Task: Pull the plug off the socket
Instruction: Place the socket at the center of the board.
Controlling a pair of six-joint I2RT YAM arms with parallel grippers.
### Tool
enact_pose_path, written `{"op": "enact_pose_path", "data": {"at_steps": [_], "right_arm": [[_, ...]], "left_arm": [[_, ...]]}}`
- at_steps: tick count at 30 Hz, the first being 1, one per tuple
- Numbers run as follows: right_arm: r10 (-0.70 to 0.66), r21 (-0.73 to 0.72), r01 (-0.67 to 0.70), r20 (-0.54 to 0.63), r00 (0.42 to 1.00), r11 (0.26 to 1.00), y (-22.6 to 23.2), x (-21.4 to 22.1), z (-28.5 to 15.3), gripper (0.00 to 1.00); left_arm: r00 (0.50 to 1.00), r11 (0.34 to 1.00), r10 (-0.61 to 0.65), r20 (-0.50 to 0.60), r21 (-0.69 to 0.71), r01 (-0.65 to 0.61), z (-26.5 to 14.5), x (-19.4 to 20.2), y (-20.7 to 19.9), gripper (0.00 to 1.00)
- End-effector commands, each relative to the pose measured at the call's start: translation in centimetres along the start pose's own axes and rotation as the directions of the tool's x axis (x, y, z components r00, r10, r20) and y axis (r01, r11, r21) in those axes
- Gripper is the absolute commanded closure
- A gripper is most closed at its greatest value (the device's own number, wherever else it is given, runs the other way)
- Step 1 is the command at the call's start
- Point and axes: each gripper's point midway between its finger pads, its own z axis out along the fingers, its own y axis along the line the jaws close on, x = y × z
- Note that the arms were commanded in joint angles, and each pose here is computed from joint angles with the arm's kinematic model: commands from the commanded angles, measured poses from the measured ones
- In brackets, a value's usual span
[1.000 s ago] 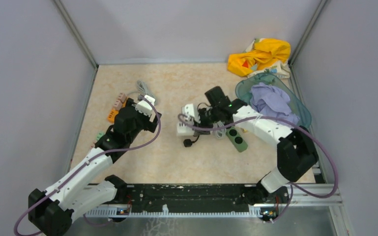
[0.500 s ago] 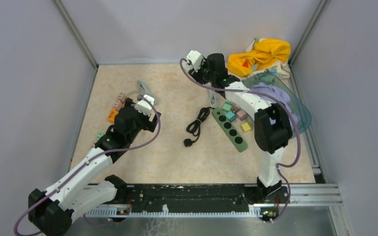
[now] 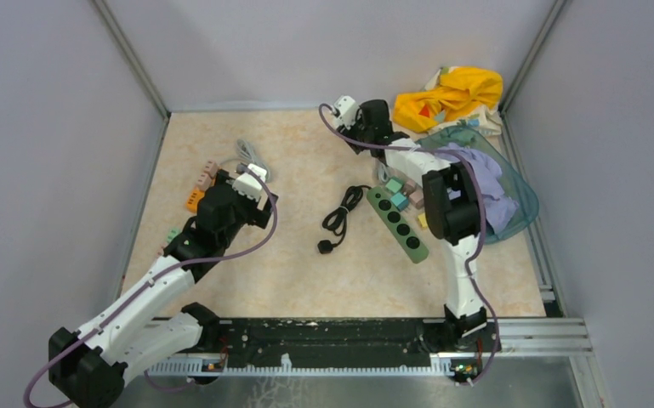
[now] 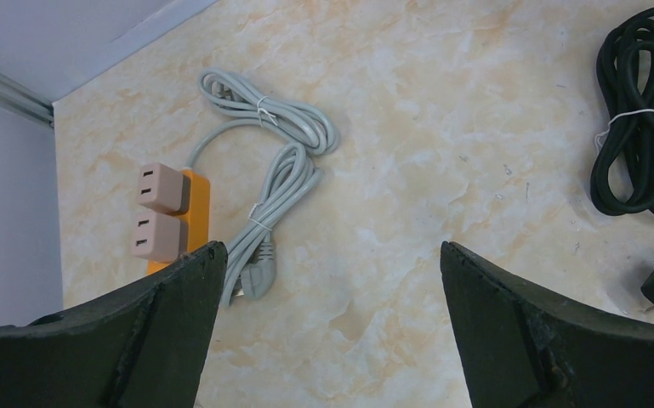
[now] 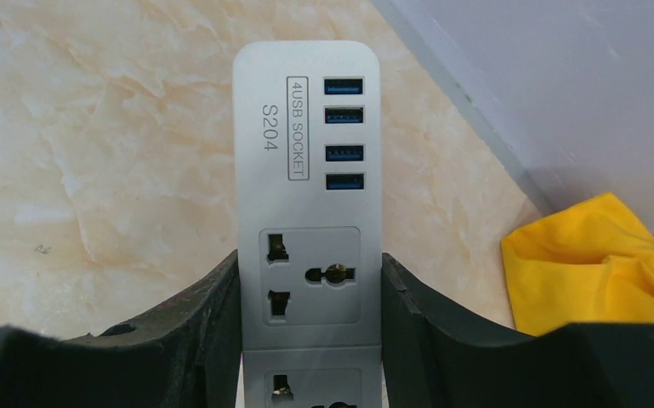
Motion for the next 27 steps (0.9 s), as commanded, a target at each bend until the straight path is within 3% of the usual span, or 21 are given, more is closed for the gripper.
{"op": "enact_pose_path", "data": {"at_steps": [1, 11, 17, 27], "right_arm": [[0.031, -0.073, -0.033, -0.031, 0.999, 0.997, 0.9, 0.6, 0.9, 0.82], [0.089, -0.122, -0.102, -0.102, 0.991, 0.987, 2.0, 2.4, 1.7, 0.62], [0.130, -0.144, -0.138, -0.058, 0.990, 0.980, 1.5, 0.0, 0.2, 0.39], [0.204, -0.214, -0.189, 0.052, 0.978, 0.958, 1.2, -5.4, -4.8, 0.30]], "left_arm": [[1.000, 1.000, -0.011, 0.024, -0.015, 0.011, -0.1, -0.3, 0.4, 0.00], [1.000, 1.000, -0.007, 0.017, -0.016, 0.007, 0.0, -0.1, 0.4, 0.00], [1.000, 1.000, -0.004, 0.012, -0.013, 0.004, 0.1, 0.1, 0.2, 0.00], [1.000, 1.000, -0.001, 0.004, -0.013, 0.001, 0.3, 0.3, 0.2, 0.00]]}}
